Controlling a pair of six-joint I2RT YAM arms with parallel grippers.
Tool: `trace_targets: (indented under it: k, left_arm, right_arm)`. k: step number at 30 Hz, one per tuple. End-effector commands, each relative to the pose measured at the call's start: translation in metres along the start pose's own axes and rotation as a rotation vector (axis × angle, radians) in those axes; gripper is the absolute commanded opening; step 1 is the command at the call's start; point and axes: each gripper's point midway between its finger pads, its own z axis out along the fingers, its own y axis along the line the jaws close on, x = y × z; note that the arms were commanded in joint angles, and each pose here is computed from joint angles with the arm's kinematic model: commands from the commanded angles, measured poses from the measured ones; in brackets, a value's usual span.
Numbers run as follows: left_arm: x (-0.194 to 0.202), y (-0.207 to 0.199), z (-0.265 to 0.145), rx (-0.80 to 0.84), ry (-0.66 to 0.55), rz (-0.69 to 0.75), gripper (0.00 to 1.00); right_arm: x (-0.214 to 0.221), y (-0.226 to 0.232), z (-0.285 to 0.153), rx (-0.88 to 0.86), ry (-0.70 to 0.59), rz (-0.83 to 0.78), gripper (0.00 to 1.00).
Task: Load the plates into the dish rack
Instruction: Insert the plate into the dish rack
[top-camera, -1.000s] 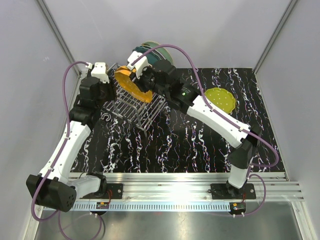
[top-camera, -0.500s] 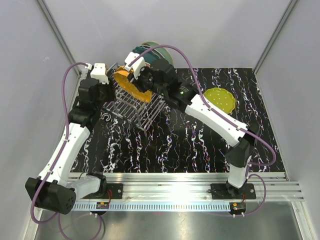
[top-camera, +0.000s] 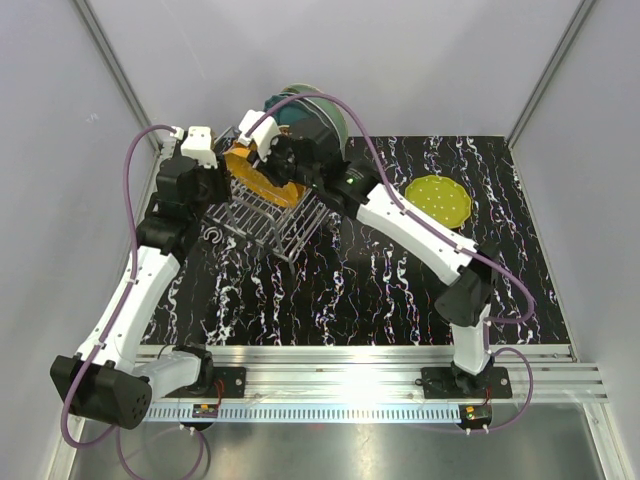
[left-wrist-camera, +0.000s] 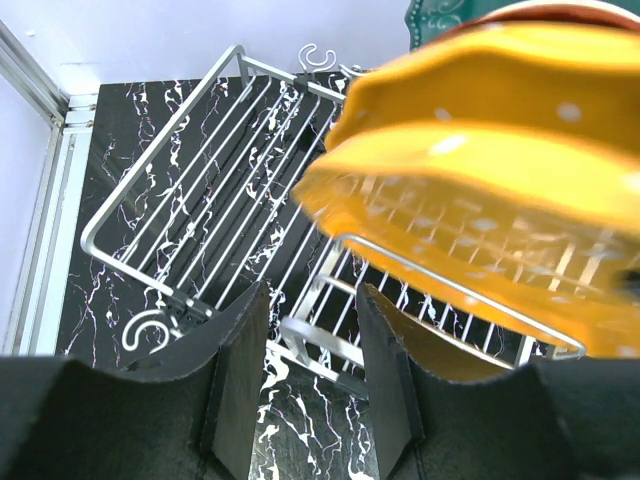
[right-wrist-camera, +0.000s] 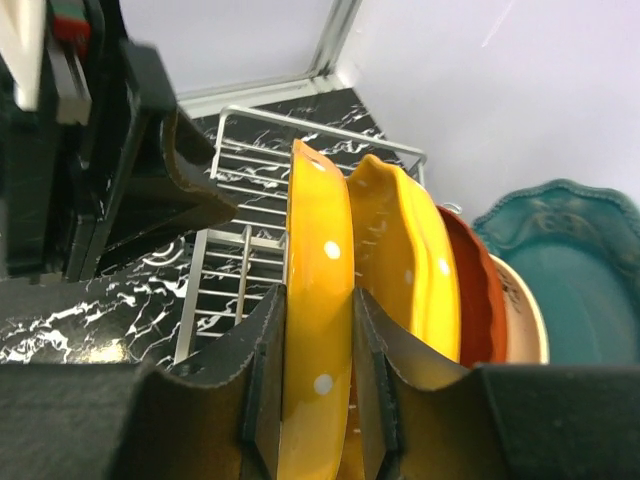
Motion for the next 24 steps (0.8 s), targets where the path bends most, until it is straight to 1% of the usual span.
trace_targets:
  k: [1,9,17,21,24]
  left_arm:
    - [-0.019,0.003,-0.004,-0.006,-0.071,0.005,0.44]
    - [-0.019,0.002,-0.004,-0.003,-0.071,0.002,0.44]
    - [-0.018,0.001,-0.001,0.003,-0.066,-0.001,0.44]
    - [-0.019,0.000,0.000,0.010,-0.069,-0.008,0.44]
    - [-0.022,-0.003,0.003,0.028,-0.072,-0.021,0.44]
  right_arm:
    - [0.045,0.046,0.009,-0.188,0.122,0.003,0.33]
    - [0.034,0.039,0.004,-0.161,0.102,0.001,0.53]
    - [0.021,0.027,-0.001,-0.104,0.075,0.008,0.56]
    - [0.004,0.022,-0.008,-0.086,0.033,0.018,0.63]
    - [-0.008,0.017,-0.015,-0.072,0.004,0.028,0.65]
